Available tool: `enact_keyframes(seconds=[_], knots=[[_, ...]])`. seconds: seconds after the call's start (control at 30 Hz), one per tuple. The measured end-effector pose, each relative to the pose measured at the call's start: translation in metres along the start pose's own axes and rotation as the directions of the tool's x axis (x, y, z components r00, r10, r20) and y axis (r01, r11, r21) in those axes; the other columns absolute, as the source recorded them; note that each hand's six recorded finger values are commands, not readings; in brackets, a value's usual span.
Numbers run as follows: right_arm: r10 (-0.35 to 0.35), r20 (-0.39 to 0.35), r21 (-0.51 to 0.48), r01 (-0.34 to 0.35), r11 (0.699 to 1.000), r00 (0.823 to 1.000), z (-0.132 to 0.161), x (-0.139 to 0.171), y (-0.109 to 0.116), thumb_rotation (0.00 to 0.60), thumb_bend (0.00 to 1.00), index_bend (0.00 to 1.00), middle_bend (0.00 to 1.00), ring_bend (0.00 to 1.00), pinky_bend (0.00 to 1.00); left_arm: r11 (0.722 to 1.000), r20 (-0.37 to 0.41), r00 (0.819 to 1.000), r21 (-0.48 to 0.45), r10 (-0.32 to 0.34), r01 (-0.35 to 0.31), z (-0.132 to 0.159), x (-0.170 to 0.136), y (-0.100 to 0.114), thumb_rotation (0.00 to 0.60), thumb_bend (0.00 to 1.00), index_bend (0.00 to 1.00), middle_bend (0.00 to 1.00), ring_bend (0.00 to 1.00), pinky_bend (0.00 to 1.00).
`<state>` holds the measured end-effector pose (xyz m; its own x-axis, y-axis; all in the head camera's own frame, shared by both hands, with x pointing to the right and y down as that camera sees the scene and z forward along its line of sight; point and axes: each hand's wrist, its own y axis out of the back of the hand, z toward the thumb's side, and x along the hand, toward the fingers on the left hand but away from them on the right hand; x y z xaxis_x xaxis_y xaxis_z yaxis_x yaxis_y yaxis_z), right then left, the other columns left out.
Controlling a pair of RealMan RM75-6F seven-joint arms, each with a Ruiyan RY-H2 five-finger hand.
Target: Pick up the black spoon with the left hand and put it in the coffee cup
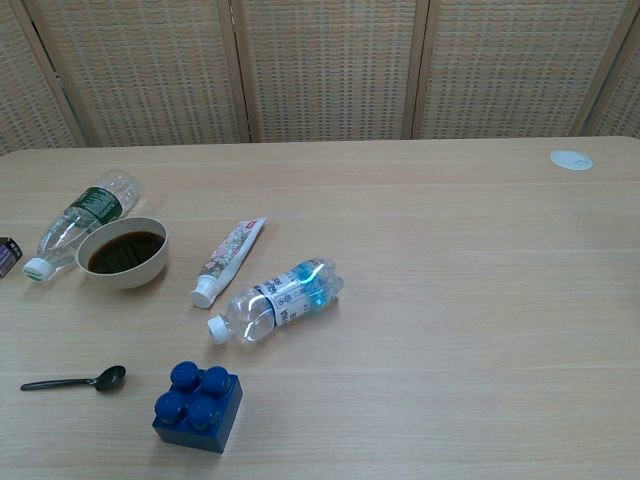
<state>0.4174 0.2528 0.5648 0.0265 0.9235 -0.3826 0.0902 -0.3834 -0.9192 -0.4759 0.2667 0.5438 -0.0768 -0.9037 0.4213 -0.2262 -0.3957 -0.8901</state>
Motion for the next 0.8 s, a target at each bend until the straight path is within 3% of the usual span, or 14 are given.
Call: enact_keyframes(seconds=[0.8], knots=[[0.000,0.008,-0.012,0.000,1.000,1.000,-0.0047,0.0019,-0.0014,0.600,0.19,0.22,0.07,0.00,0.00,0.999,0.008,0.999,0.037,-0.031,0.031,0.0044,0.0036,-0.0044,0.600,0.24,0.02,0.00,0.00,0.00]])
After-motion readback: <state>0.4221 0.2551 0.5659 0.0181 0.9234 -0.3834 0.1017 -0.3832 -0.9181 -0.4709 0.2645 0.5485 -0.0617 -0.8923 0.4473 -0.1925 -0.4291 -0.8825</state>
